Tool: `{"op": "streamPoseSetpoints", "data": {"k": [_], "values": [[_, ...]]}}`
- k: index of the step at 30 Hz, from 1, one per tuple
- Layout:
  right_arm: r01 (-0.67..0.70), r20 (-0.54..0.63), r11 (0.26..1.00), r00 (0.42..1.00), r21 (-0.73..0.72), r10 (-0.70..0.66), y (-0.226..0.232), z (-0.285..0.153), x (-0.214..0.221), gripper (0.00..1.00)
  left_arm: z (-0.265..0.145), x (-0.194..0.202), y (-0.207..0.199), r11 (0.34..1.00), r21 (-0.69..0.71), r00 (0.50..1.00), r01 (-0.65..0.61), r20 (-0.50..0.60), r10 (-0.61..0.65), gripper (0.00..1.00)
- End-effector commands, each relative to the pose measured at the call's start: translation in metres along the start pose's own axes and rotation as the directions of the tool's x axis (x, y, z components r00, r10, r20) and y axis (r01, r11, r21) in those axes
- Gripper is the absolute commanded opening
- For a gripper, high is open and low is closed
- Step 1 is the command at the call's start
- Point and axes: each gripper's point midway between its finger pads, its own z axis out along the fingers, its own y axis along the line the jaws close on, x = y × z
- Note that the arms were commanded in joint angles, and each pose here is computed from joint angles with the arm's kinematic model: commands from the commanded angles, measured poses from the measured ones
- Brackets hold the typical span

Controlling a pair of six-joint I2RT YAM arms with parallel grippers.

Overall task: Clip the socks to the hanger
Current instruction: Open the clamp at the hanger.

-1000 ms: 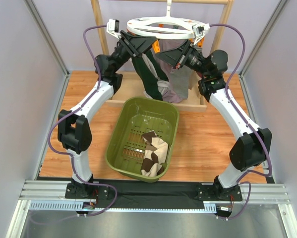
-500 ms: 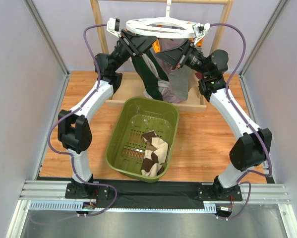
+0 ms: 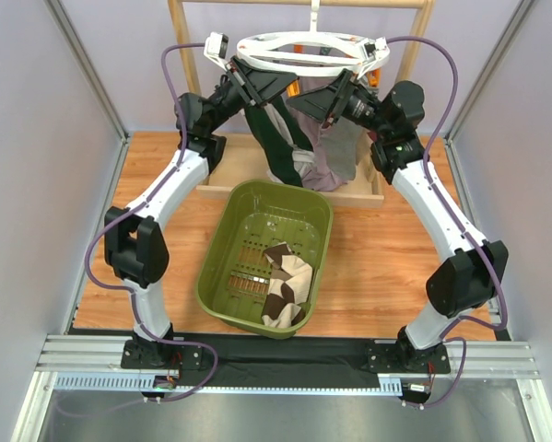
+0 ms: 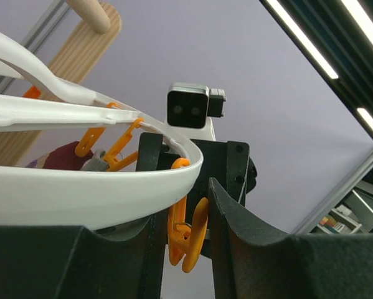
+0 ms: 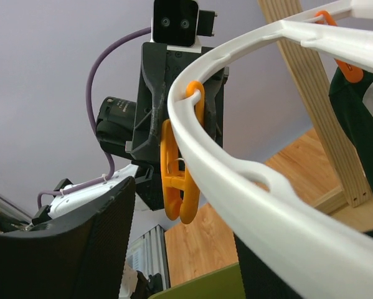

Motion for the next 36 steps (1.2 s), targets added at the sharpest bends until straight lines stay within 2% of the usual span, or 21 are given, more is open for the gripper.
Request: {"op": "streamPoseSetpoints", "data": {"k": [1, 4, 7, 8, 13, 17, 21, 22, 26, 31, 32, 33, 36], "values": [[0.025, 0.004, 1.0, 1.0, -0.006, -0.025, 0.008, 0.004, -0.008, 0.59, 0.001, 0.004, -0.04, 0.995, 0.048, 0.995, -0.091, -0.044, 0.093, 0.0], [0.014, 0.009, 1.0, 1.0, -0.012, -0.014, 0.009, 0.005, -0.009, 0.53, 0.0, 0.005, -0.041, 0.993, 0.035, 0.992, -0.109, -0.051, 0.111, 0.0], [-0.003, 0.01, 1.0, 1.0, -0.017, 0.004, 0.009, 0.006, -0.009, 0.56, 0.0, 0.005, -0.04, 0.994, 0.028, 0.992, -0.109, -0.053, 0.11, 0.0], [-0.004, 0.007, 1.0, 1.0, -0.015, 0.004, 0.008, 0.006, -0.008, 0.61, 0.001, 0.005, -0.039, 0.994, 0.022, 0.993, -0.105, -0.053, 0.106, 0.0], [0.024, -0.005, 1.0, 1.0, 0.018, -0.024, 0.008, -0.002, -0.003, 0.76, -0.002, 0.005, -0.035, 0.992, -0.041, 0.991, -0.116, -0.064, 0.113, 0.0], [0.069, -0.028, 0.99, 0.997, 0.122, -0.066, -0.001, -0.014, 0.003, 0.89, -0.006, 0.009, -0.03, 0.979, -0.114, 0.982, -0.17, -0.099, 0.159, 0.0], [0.109, -0.076, 0.977, 0.992, 0.181, -0.096, -0.005, -0.016, 0.007, 0.88, -0.007, 0.009, -0.025, 0.969, -0.157, 0.978, -0.19, -0.115, 0.173, 0.0], [0.149, -0.094, 0.97, 0.987, 0.191, -0.133, -0.003, -0.017, 0.007, 0.88, -0.009, 0.011, -0.02, 0.965, -0.193, 0.98, -0.176, -0.126, 0.153, 0.0], [0.242, -0.15, 0.94, 0.966, 0.242, -0.21, 0.003, -0.019, 0.014, 0.88, -0.011, 0.009, -0.019, 0.939, -0.251, 0.969, -0.235, -0.139, 0.206, 0.0], [0.324, -0.239, 0.885, 0.938, 0.335, -0.252, 0.01, -0.043, 0.042, 0.88, -0.015, 0.014, -0.005, 0.923, -0.287, 0.962, -0.255, -0.175, 0.211, 0.0], [0.356, -0.229, 0.878, 0.928, 0.322, -0.293, 0.026, -0.053, 0.039, 0.88, -0.016, 0.017, -0.002, 0.924, -0.288, 0.962, -0.252, -0.181, 0.205, 0.0], [0.352, -0.243, 0.865, 0.929, 0.358, -0.278, 0.013, -0.061, 0.051, 0.89, -0.017, 0.018, 0.001, 0.921, -0.29, 0.958, -0.262, -0.191, 0.212, 0.0], [0.413, -0.224, 0.816, 0.91, 0.405, -0.349, 0.018, -0.074, 0.032, 0.93, -0.018, 0.018, 0.004, 0.916, -0.298, 0.956, -0.269, -0.196, 0.217, 0.0]]}}
